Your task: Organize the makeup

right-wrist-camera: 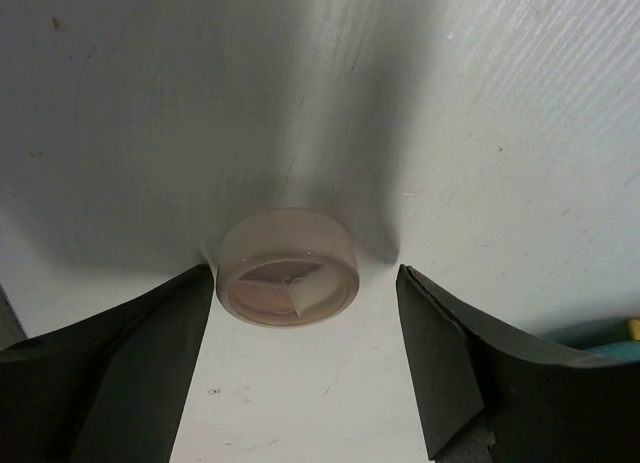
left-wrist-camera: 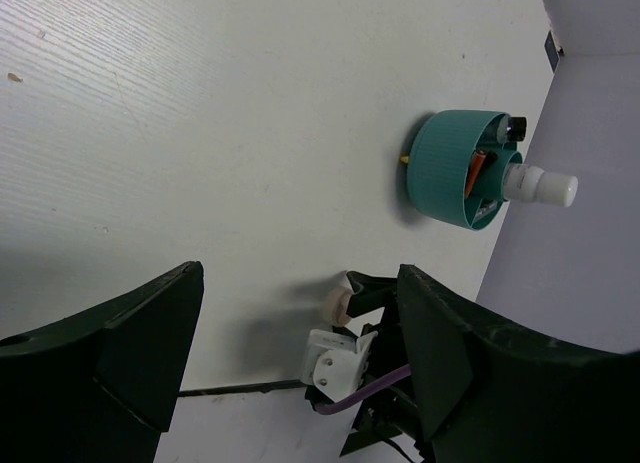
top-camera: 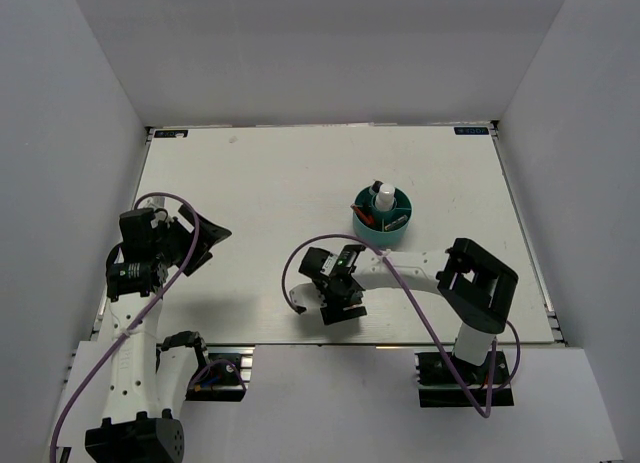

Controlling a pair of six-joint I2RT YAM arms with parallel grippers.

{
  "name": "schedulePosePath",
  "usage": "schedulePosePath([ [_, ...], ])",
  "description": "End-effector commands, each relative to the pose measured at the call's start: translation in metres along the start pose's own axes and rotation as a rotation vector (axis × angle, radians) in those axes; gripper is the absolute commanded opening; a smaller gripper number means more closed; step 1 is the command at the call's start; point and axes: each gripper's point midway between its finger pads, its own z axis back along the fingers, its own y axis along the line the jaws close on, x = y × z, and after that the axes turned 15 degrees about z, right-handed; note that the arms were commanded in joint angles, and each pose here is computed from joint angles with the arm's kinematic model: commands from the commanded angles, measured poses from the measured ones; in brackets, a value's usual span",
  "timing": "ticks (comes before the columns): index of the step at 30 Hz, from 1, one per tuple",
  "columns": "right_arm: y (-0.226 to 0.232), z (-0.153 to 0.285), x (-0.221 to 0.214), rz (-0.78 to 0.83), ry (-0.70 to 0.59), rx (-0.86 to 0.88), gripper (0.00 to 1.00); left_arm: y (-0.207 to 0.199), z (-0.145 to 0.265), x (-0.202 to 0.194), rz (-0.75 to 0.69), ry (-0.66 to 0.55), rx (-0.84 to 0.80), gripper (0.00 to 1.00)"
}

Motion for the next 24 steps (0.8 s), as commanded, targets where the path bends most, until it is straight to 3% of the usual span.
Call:
schedulePosePath([
  [1, 0.002, -0.003, 0.004, 0.013, 0.006, 0.007, 0.8, -0.008, 0.009, 0.003, -0.027, -0.025, -0.023, 0.88],
  [9, 0.008, -0.008, 0.01, 0.05, 0.016, 0.038, 0.78, -0.006, 0.012, 0.001, -0.025, -0.029, -0.021, 0.88],
  [13, 0.01, -0.01, 0.009, 0.059, 0.024, 0.049, 0.72, -0.006, 0.014, -0.001, -0.027, -0.027, -0.024, 0.88],
  [19, 0.011, -0.009, 0.016, 0.045, -0.007, 0.07, 0.42, -0.005, 0.014, -0.002, -0.028, -0.028, -0.022, 0.88],
  [24, 0.001, 0.013, 0.038, -0.027, -0.16, 0.065, 0.34, -0.007, 0.016, -0.001, -0.029, -0.029, -0.027, 0.88],
])
